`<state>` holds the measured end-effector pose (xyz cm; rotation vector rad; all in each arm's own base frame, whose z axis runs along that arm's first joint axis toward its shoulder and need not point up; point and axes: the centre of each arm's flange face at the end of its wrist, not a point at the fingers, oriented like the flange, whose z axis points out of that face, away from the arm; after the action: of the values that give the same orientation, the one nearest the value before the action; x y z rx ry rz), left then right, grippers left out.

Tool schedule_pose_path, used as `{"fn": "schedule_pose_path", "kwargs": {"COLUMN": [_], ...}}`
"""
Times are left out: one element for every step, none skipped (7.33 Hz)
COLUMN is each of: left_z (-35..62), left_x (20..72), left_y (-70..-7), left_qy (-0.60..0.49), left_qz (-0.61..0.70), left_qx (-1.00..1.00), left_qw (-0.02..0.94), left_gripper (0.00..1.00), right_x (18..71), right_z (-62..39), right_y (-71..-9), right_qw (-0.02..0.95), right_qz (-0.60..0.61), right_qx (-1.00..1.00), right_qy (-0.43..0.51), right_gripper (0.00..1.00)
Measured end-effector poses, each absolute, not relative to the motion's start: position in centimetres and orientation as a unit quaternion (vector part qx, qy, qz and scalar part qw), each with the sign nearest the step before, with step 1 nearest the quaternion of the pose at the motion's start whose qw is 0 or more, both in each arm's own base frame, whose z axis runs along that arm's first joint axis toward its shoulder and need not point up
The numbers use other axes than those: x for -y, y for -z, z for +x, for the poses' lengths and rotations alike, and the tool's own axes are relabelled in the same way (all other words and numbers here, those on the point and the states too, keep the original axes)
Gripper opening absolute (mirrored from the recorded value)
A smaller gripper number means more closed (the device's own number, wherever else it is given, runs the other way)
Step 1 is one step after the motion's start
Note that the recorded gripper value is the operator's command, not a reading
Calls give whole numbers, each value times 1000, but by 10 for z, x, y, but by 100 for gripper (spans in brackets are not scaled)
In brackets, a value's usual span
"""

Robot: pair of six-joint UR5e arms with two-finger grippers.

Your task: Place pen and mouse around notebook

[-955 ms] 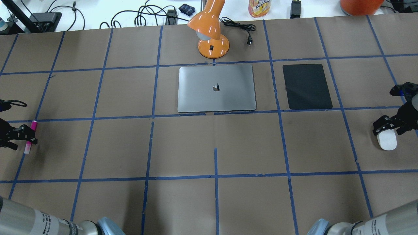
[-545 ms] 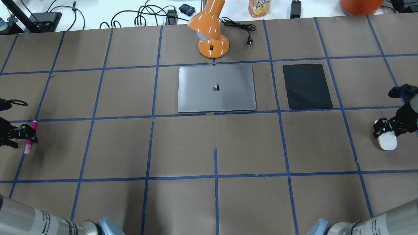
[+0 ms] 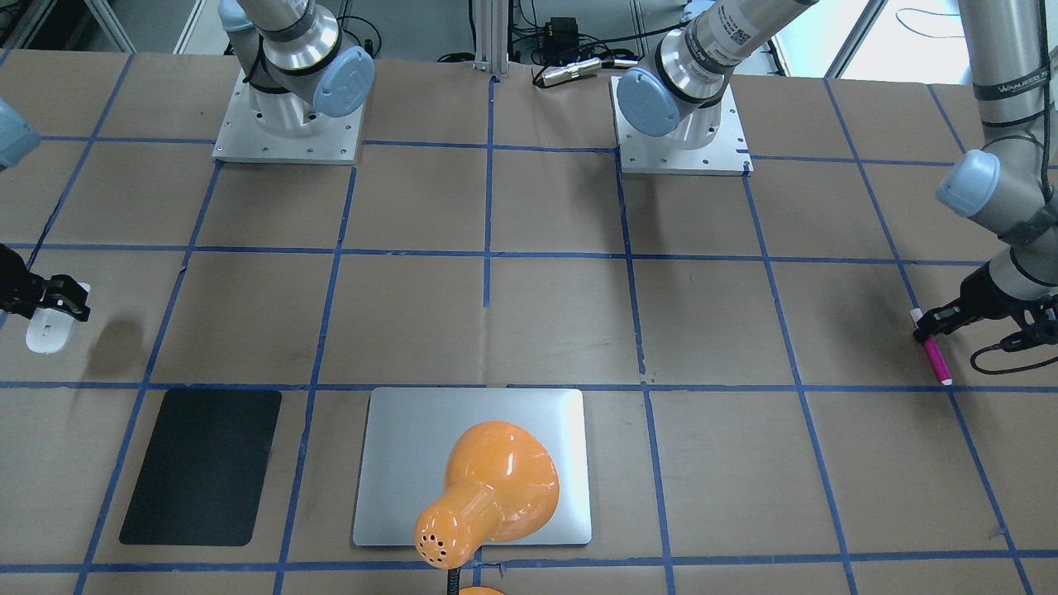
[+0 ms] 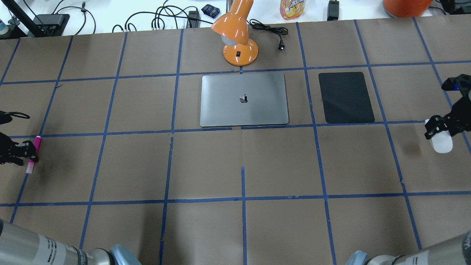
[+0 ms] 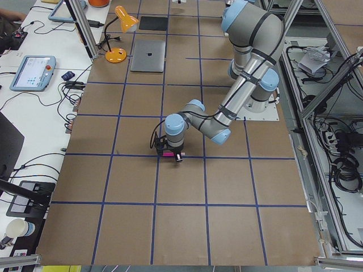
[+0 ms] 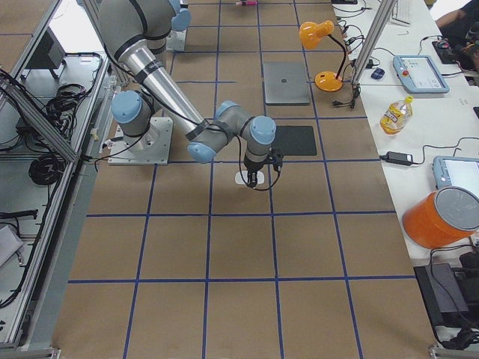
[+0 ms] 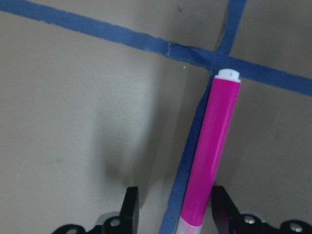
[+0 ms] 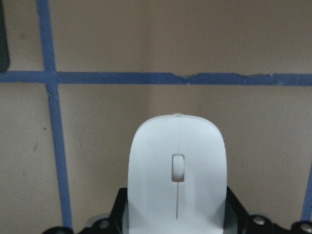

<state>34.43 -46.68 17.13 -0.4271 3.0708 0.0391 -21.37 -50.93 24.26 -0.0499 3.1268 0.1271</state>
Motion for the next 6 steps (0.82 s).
{"fn": "schedule_pose_path", "kwargs": {"left_z": [343, 342, 341, 340, 334, 318], "left_x": [465, 464, 465, 466, 469, 471], "left_y": [-170, -170, -173, -180, -189, -203], "left_qy": [-13, -12, -11, -7, -7, -20], "left_qz": [-138, -138, -137, -135, -132, -135], "left_qx": [-990, -990, -990, -991, -991, -990], "left_qw": [18, 16, 18, 22, 25, 18], "left_gripper": [1, 0, 0, 0, 0, 0], "right_x": [544, 581, 615, 643, 665, 678], "right_z": [-186, -146, -105, -73, -51, -37], "right_y": [-265, -276, -274, -264, -248, -233], "right_qw": [5, 4, 2, 1, 2, 3], "right_qz": [-30, -45, -60, -74, -83, -89], "right_qx": [-999, -999, -998, -997, -997, -996], "right_qy": [-33, -24, -17, -7, 5, 12], "right_gripper": [25, 23, 22, 22, 22, 22]}}
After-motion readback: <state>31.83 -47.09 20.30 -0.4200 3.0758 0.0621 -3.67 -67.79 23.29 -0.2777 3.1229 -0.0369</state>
